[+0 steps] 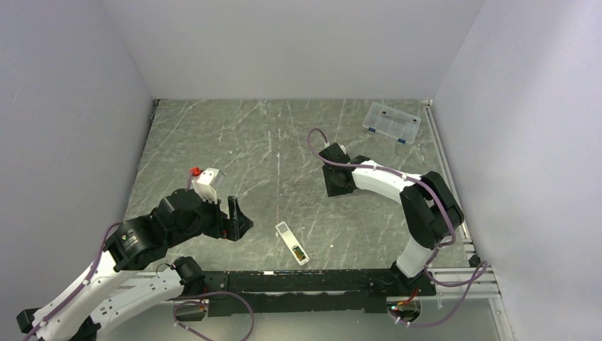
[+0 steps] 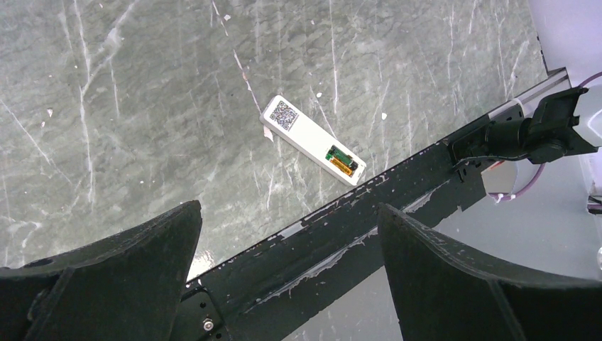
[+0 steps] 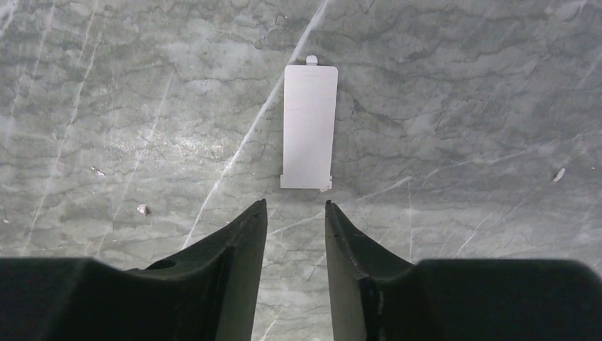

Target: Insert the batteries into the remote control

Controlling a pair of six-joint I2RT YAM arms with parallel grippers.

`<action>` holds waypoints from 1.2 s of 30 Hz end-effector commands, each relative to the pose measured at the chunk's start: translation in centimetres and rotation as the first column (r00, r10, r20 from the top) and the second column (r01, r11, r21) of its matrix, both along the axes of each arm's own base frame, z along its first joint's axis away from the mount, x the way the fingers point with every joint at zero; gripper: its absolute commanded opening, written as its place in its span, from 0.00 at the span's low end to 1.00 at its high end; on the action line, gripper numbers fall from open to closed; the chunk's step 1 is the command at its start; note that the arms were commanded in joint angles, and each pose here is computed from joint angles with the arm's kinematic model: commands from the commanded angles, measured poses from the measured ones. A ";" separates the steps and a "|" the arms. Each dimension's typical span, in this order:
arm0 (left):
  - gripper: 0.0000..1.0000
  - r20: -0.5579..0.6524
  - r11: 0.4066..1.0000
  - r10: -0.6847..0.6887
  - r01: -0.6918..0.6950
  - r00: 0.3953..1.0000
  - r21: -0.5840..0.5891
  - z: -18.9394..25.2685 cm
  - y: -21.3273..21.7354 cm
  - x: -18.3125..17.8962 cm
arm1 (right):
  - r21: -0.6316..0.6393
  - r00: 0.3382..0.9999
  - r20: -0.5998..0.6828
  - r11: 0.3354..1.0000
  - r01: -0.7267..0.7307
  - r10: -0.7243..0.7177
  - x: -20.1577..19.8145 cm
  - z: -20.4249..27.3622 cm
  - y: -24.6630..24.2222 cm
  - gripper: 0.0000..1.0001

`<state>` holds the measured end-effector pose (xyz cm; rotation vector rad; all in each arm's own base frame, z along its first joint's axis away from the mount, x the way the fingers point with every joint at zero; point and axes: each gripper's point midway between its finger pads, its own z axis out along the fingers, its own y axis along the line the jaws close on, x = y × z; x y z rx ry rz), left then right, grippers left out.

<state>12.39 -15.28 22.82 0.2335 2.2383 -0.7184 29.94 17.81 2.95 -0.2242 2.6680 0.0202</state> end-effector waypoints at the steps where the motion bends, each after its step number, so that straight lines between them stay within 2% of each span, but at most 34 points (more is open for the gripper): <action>1: 0.99 0.027 1.000 0.000 0.000 1.000 -0.024 0.7 -0.4 0.4 | 0.003 0.999 0.027 1.000 0.024 -0.024 0.5 0.6 0.1 0.41; 7: 1.00 0.029 1.000 0.002 -0.001 1.000 -0.025 0.8 -0.3 0.4 | 0.019 0.999 0.023 0.999 0.032 -0.033 0.9 0.1 0.5 0.46; 36: 1.00 0.026 1.000 0.004 -0.004 1.000 -0.018 0.6 -0.3 0.4 | 0.043 0.997 -0.002 0.996 0.077 -0.077 1.4 -1.7 0.1 0.47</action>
